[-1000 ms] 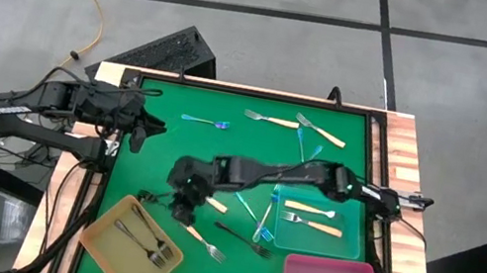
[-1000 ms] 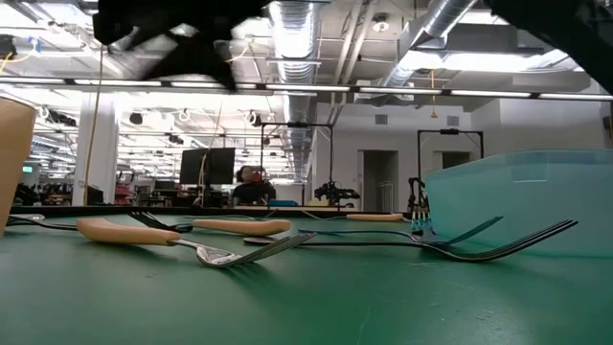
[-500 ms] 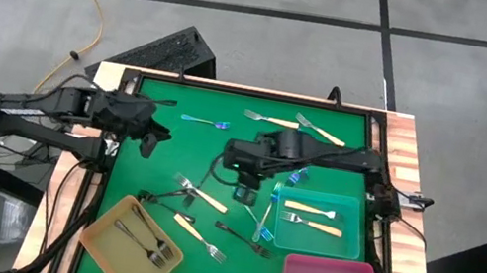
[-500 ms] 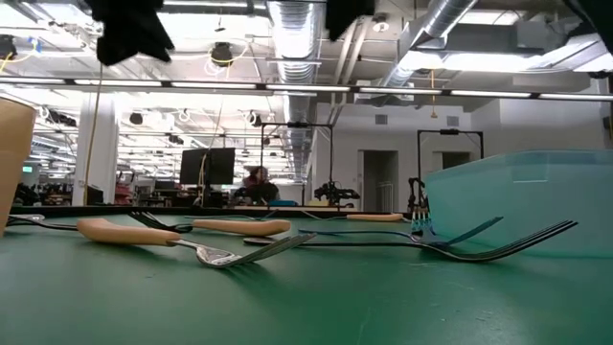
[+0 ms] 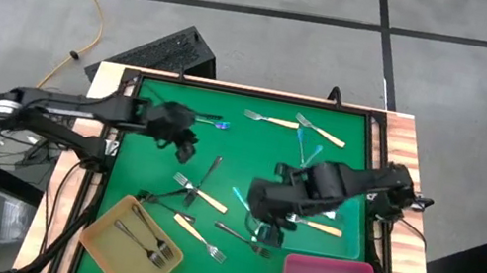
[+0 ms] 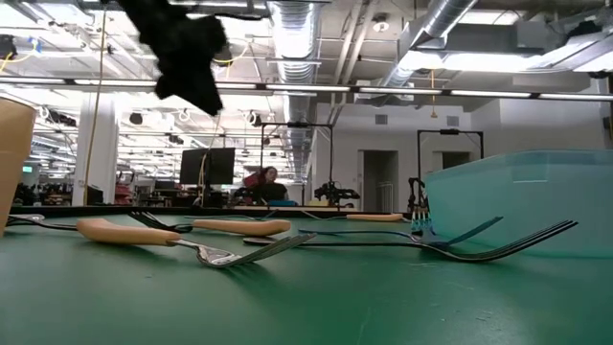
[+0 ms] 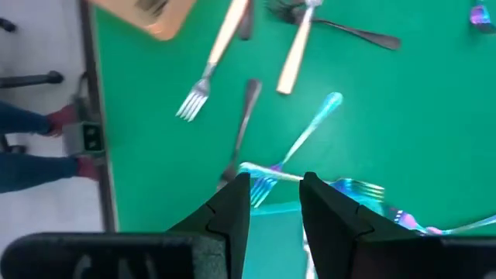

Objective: Sort silverware by color (type)
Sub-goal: Put the purple fork into the pink bin

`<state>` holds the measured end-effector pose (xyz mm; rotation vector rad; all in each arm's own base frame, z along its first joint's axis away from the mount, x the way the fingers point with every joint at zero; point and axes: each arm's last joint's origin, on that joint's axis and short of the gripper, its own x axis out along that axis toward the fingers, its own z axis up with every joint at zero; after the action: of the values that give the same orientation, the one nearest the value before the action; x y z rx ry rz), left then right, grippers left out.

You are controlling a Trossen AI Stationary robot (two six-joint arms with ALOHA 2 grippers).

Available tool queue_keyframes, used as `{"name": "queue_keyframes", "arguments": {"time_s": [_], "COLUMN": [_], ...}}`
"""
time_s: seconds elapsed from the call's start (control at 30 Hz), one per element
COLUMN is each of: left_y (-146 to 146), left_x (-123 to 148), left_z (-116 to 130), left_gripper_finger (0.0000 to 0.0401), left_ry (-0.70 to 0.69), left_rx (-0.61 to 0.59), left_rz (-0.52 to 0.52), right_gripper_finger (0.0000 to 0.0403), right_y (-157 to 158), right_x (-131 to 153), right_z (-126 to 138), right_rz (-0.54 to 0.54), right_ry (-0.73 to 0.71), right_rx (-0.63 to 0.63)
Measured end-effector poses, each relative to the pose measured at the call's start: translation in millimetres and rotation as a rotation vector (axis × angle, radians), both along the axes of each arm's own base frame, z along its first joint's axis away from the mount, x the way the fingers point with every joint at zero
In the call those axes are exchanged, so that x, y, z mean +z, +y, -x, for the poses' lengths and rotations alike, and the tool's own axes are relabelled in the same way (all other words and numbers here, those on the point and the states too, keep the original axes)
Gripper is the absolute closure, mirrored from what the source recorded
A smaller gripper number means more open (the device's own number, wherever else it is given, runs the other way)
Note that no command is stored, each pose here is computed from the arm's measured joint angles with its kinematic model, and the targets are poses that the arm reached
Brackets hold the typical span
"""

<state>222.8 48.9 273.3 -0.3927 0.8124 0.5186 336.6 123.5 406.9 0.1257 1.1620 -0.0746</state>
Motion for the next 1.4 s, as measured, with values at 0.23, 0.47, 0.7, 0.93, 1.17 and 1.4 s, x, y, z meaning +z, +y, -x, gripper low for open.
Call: {"name": "queue_keyframes", "arguments": {"time_s": [0.23,0.47,0.7,0.93,1.17,1.4], "left_y": [35,84,130,163,160,162], "left_x": [-8,-29,-51,-62,-71,-86], "left_z": [-43,-63,-49,-33,-46,-56], "left_gripper_finger": [0.0294,0.0243,0.0209,0.0207,0.0207,0.0207], "left_ry": [0.229,0.488,0.54,0.511,0.5,0.546], "left_rx": [-0.177,-0.299,-0.453,-0.49,-0.529,-0.532], "left_rz": [-0.13,-0.105,-0.067,-0.037,-0.065,-0.089], "right_gripper_finger": [0.0269,0.0269,0.0269,0.0269,0.0269,0.0269], "right_y": [40,58,56,36,20,10], "right_x": [1,0,1,1,1,1], "right_z": [19,27,26,16,8,4], "right_rz": [0.048,0.094,0.086,0.068,0.067,0.09], "right_ry": [-0.031,-0.056,-0.075,-0.094,-0.098,-0.108], "right_rx": [0.069,0.088,-0.01,-0.177,-0.246,-0.272]}}
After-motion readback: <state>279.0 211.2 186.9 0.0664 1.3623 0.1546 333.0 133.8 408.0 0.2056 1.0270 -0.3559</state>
